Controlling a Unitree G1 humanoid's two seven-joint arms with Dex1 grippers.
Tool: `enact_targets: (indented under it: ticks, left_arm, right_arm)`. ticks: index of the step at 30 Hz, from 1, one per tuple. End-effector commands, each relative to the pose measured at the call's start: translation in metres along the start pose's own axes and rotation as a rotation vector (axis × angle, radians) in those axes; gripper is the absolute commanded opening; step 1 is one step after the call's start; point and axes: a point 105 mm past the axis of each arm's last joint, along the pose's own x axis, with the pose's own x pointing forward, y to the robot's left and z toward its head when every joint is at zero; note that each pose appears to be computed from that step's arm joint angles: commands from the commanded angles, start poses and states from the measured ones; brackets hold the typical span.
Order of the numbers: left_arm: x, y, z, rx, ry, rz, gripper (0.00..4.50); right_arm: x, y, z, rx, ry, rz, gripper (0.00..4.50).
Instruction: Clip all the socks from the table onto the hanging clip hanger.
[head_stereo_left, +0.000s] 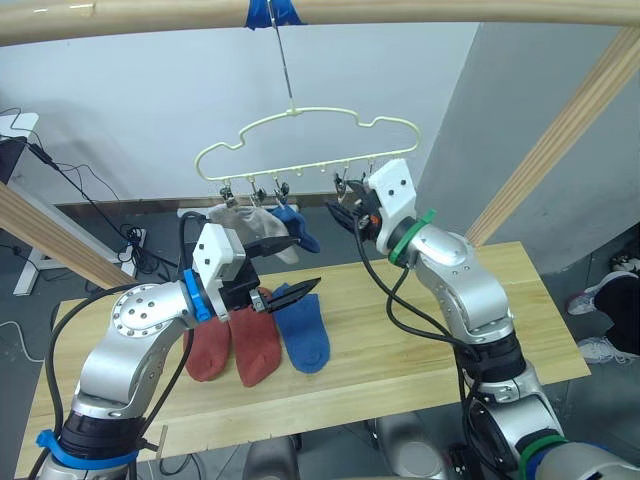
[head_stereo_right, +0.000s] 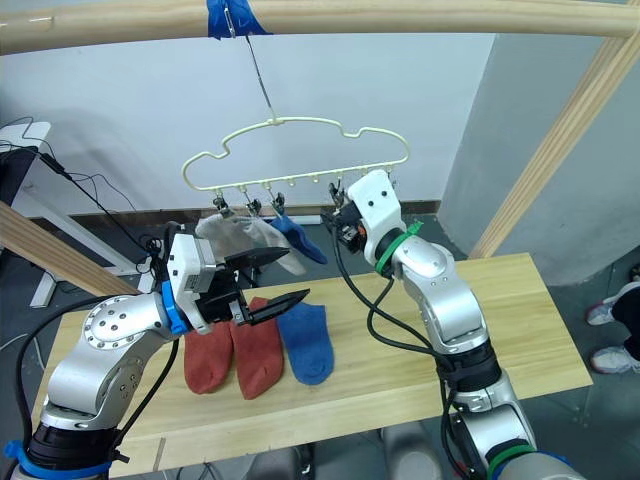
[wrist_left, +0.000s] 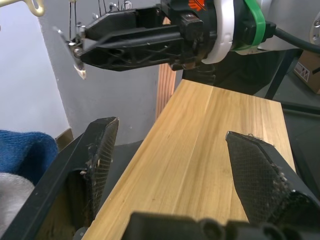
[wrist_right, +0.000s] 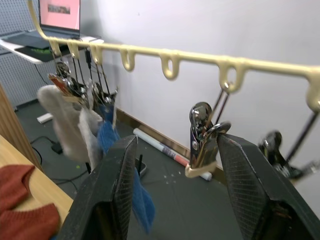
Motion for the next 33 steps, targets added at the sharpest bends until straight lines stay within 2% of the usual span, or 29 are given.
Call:
enact_targets:
  ticks: [1, 11, 19, 28, 30, 33]
  left_arm:
    - [0.001, -0.003, 0.007, 0.031, -0.029, -0.006, 3.80]
    - [0.001, -0.004, 0.003, 0.027, -0.025, -0.005, 3.80]
    - [0.001, -0.004, 0.000, 0.030, -0.025, -0.002, 3.80]
    - [0.002, -0.004, -0.002, 0.029, -0.029, -0.007, 3.80]
    - [0.002, -0.004, -0.002, 0.030, -0.028, -0.009, 3.80]
    - [0.002, -0.003, -0.003, 0.033, -0.026, -0.008, 3.80]
  right_arm:
    - [0.003, 0.003, 0.014, -0.012, -0.057, -0.002, 2.58]
    - [0.012, -0.006, 0.013, 0.004, -0.060, -0.099, 2.58]
    - [0.008, -0.014, 0.011, 0.017, -0.027, -0.179, 2.58]
    - [-0.001, -0.010, 0.012, 0.033, -0.019, -0.184, 2.58]
    - [0.001, -0.009, 0.012, 0.029, -0.021, -0.179, 2.95]
    - [0.002, -0.008, 0.012, 0.024, -0.019, -0.180, 2.95]
